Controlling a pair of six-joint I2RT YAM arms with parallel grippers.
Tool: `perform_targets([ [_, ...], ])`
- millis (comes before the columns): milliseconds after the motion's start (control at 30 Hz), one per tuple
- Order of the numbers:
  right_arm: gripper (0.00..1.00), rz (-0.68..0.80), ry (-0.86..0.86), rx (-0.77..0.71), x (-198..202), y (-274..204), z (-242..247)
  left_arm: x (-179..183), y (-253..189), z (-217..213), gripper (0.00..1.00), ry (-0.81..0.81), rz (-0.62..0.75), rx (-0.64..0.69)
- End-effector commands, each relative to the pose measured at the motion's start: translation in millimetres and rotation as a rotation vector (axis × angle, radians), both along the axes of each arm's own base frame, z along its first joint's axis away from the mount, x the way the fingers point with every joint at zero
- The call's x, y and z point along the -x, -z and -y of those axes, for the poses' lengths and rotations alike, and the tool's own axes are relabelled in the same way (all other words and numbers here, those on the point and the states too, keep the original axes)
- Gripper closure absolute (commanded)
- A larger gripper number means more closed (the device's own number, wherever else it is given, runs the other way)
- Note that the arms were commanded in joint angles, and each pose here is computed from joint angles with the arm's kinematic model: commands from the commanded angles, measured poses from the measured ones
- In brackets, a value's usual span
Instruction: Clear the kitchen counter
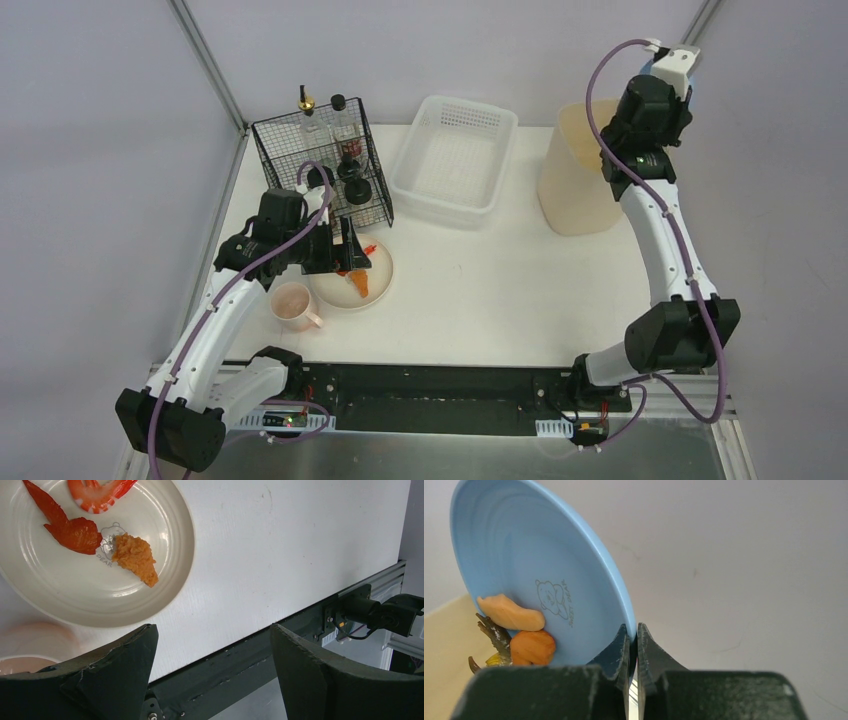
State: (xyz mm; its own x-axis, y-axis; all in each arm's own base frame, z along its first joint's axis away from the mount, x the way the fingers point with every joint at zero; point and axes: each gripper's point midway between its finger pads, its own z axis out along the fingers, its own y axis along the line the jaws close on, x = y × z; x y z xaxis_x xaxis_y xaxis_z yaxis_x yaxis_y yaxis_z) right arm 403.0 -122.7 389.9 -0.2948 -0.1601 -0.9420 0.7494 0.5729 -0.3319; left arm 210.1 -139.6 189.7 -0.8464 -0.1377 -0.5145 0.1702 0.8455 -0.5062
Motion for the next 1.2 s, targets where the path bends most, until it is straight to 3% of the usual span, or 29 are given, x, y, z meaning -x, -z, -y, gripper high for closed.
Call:
perform_targets([
  [0, 1.00, 0.266, 0.016, 0.035, 27, -82, -5, 0, 1, 5, 0.15, 0.026, 0.010, 0.009],
  [567, 1.00, 0.189, -0.093, 0.359, -3, -93, -61, 0, 1, 5, 0.15, 0.030, 0.018, -0.004],
  [1167, 1.00, 0.345, -0.241, 0.517, 4, -153, -161, 0, 3, 5, 0.15, 0.033, 0.012, -0.005],
])
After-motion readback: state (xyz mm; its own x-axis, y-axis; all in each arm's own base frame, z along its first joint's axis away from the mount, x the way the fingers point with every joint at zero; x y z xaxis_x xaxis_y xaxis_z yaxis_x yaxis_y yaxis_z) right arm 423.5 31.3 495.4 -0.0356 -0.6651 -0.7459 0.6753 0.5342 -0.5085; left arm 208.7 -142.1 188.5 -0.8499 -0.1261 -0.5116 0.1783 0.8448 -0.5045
